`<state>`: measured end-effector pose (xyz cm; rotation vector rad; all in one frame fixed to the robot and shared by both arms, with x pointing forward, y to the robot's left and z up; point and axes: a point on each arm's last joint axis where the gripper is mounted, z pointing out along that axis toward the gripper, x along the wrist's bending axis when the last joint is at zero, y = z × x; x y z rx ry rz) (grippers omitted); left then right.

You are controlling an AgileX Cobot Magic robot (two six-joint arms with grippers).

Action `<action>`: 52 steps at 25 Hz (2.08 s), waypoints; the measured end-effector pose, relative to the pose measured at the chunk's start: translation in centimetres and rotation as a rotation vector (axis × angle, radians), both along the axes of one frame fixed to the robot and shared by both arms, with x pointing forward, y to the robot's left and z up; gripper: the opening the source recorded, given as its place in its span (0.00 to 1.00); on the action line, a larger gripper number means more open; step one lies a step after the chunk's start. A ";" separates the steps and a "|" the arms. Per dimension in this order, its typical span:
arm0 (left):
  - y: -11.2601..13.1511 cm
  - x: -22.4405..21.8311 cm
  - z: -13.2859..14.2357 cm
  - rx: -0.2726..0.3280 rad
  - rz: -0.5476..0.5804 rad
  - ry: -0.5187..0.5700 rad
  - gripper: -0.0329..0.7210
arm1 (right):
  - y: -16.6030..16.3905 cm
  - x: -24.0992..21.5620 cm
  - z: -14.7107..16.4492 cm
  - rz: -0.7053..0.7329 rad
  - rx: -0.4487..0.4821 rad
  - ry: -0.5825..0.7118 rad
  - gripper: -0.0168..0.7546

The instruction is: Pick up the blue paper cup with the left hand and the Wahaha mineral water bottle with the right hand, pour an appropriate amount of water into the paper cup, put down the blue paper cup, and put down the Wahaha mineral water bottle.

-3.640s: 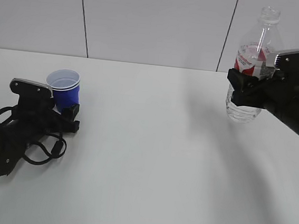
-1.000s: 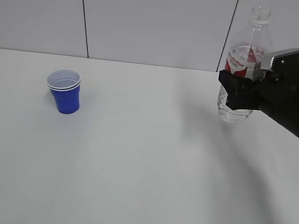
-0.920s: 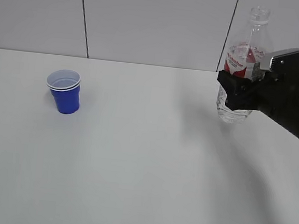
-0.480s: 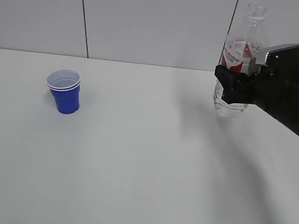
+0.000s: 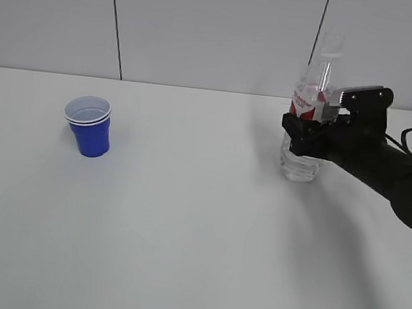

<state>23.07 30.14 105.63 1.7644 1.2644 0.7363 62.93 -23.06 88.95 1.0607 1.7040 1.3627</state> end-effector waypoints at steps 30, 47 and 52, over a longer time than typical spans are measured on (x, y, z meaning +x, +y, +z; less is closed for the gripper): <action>0.0 0.0 0.0 0.000 0.000 0.000 0.62 | 0.0 -0.7 -2.6 0.017 -0.025 -0.071 0.87; 0.0 0.0 0.0 0.000 0.000 0.000 0.61 | -0.8 -4.2 -4.8 -0.026 -0.069 0.007 0.88; 0.0 0.0 0.0 0.000 0.000 0.000 0.61 | -1.2 -5.9 -5.3 -0.062 -0.067 0.066 0.88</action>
